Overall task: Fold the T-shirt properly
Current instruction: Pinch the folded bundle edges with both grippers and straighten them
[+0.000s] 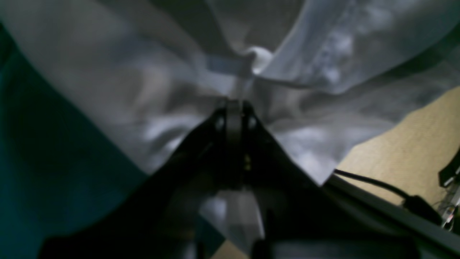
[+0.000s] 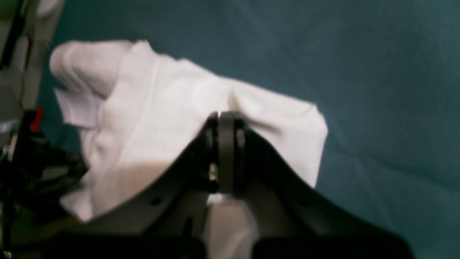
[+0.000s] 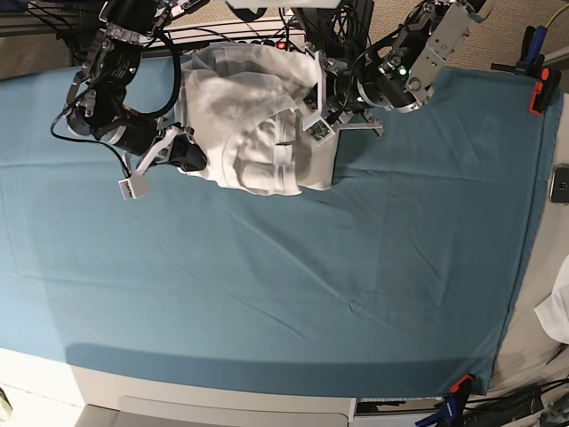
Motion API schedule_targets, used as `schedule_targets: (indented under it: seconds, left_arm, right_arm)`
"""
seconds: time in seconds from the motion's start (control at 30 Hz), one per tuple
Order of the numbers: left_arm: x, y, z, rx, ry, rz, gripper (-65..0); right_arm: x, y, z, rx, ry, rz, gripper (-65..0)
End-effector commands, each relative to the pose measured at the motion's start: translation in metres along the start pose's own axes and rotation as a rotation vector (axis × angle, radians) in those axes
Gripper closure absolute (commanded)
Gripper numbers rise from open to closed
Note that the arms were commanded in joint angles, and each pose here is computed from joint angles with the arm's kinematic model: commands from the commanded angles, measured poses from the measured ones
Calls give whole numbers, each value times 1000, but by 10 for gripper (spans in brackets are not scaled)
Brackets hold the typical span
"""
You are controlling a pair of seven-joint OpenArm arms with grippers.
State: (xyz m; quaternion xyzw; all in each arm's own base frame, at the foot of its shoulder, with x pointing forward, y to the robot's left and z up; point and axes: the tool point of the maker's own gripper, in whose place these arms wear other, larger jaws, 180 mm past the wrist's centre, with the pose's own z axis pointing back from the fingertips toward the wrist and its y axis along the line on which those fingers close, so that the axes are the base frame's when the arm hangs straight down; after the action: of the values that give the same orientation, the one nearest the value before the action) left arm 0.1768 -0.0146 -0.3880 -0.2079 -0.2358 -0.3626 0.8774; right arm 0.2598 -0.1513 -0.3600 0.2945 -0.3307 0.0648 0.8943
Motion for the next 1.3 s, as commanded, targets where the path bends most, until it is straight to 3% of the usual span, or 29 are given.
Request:
schedule_targets:
  seconds: [0.0,0.17,0.2,0.23,0.27,0.3,0.4,0.53,0.6,0.73,0.8,0.93,1.17,1.27]
  left_arm:
    - [1,10,5,46,6,-23,0]
    - [11,15,14,88,-22,-52,0]
    - [12,19,15,102,-26,-54,0]
    - [13,21,17,111,-31,-53,0]
    - [14,24,18,118,-34,-49,-32]
    - [14,26,19,124,-35,-44,-67]
    - [13,32,21,137,-36,-33,-133]
    - [10,32,21,138,-32,-28,-143]
    - [11,32,21,138,-37,-28,-143]
    - [13,32,21,138,-48,-29,-145]
    - [13,32,21,138,-47,-29,-175]
    - [12,34,22,152,-42,-36,-235]
    - [7,48,24,227,-13,-33,-235]
    - [0,57,27,278,21,-27,-235]
  right_arm:
    - [19,5,7,5,-54,48,0]
    - [38,20,18,8,-107,143,0]
    - [41,22,20,5,-114,156,-50]
    - [44,24,22,0,-122,168,-150]
    - [46,24,24,-10,-126,180,-242]
    - [49,21,26,-34,-135,189,-291]
    - [63,-6,44,-145,-223,141,-293]
    - [70,-52,68,-244,-309,-5,-293]
    - [61,-68,63,-209,-291,-88,-293]
    - [39,-75,32,-32,-216,-261,-293]
    - [34,-71,18,50,-187,-312,-293]
    - [28,-59,1,136,-137,-315,-293]
    - [25,-28,-20,235,-75,-273,-284]
    - [22,-24,-23,242,-59,-268,-226]
